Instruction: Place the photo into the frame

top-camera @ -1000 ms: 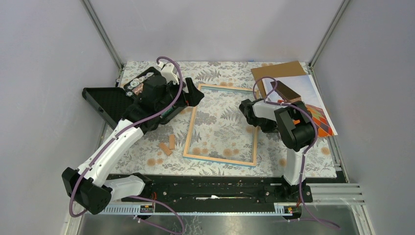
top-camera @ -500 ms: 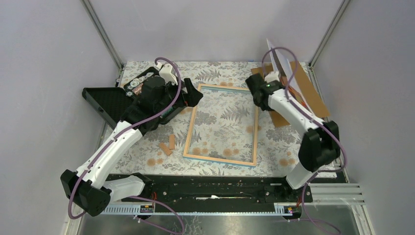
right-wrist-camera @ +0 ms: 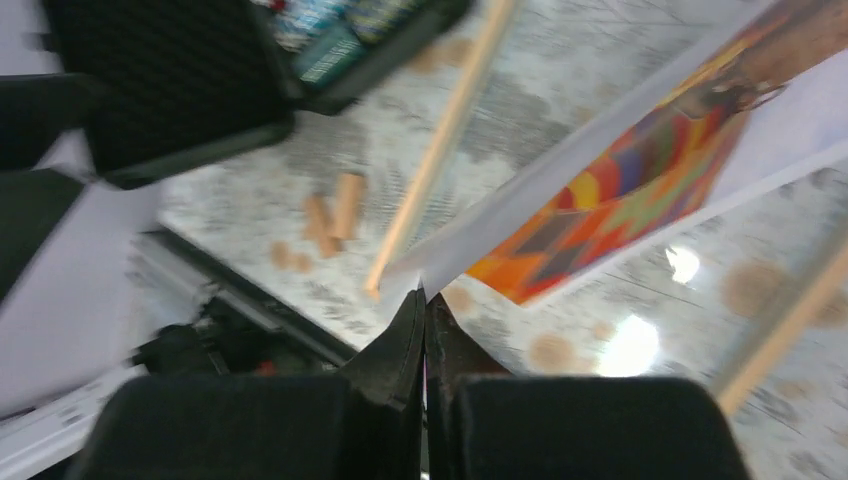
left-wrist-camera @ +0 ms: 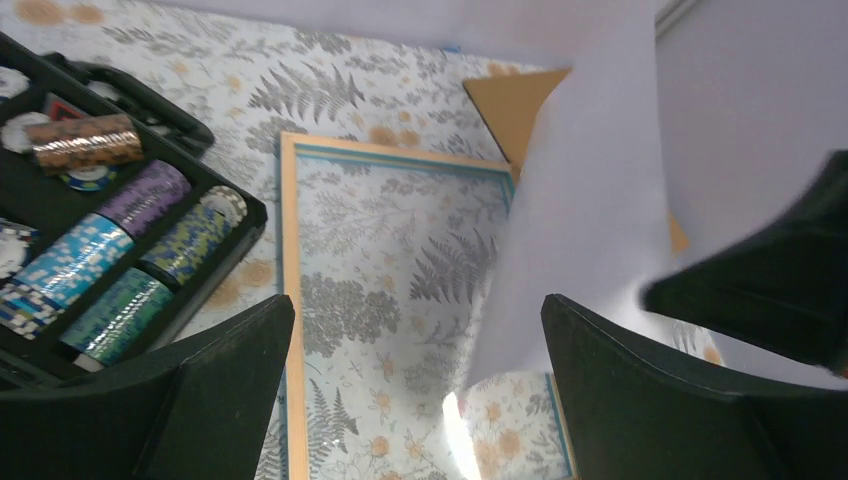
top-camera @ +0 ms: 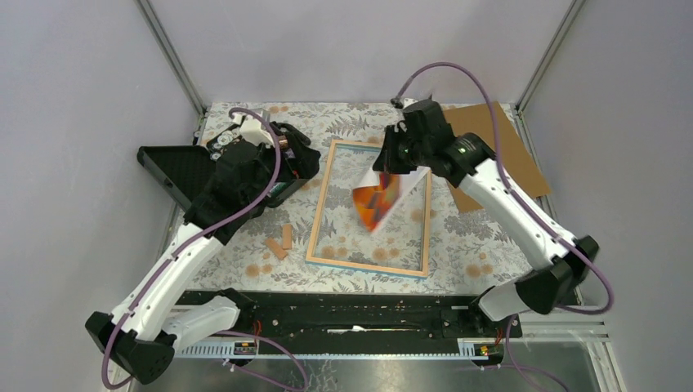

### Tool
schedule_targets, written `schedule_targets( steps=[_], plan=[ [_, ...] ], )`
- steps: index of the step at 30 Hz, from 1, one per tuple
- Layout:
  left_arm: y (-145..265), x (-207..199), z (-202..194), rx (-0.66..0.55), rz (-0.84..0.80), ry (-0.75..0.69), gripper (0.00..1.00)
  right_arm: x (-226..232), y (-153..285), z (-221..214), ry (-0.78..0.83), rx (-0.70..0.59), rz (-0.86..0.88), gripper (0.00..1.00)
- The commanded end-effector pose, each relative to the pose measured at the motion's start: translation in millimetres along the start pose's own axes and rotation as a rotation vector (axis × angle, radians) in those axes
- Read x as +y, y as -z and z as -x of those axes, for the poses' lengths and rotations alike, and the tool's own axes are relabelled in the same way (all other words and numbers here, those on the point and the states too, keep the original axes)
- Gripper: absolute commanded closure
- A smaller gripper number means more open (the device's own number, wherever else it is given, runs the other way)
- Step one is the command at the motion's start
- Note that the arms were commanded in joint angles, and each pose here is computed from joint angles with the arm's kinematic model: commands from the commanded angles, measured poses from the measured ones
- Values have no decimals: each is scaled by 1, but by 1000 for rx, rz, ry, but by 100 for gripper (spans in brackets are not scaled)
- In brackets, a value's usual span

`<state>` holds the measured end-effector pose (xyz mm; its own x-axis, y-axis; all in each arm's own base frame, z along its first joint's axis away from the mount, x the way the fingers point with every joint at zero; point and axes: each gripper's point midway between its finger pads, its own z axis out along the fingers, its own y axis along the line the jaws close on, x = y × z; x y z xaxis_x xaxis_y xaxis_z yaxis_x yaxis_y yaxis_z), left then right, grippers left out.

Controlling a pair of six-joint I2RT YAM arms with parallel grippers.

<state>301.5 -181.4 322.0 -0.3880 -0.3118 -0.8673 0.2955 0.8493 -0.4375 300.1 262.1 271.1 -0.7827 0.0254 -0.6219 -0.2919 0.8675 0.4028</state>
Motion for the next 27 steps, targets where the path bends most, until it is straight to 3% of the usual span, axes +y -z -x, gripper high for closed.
schedule_targets(
  steps=[1, 6, 9, 15, 18, 21, 27],
  plan=[
    [13, 9, 36, -164, 64, 21, 2, 66, 75, 42, -56, -237, 369, 100],
    [8, 7, 31, -141, 52, 22, 1, 13, 55, 20, -283, -187, 443, 100],
    [6, 8, 29, -137, 51, 20, 2, -37, 28, -29, -455, -78, 465, 100],
    [3, 4, 26, -117, 35, 22, 2, -22, 43, -86, -476, 28, 683, 100],
    [2, 5, 25, -113, 37, 22, 1, -19, 51, -107, -449, 70, 669, 100],
    [1, 7, 25, -116, 48, 18, 2, -25, 51, -130, -543, 139, 618, 100],
    [-1, 11, 23, -116, 63, 10, 1, -60, 38, -147, -740, 113, 429, 100]
  ],
)
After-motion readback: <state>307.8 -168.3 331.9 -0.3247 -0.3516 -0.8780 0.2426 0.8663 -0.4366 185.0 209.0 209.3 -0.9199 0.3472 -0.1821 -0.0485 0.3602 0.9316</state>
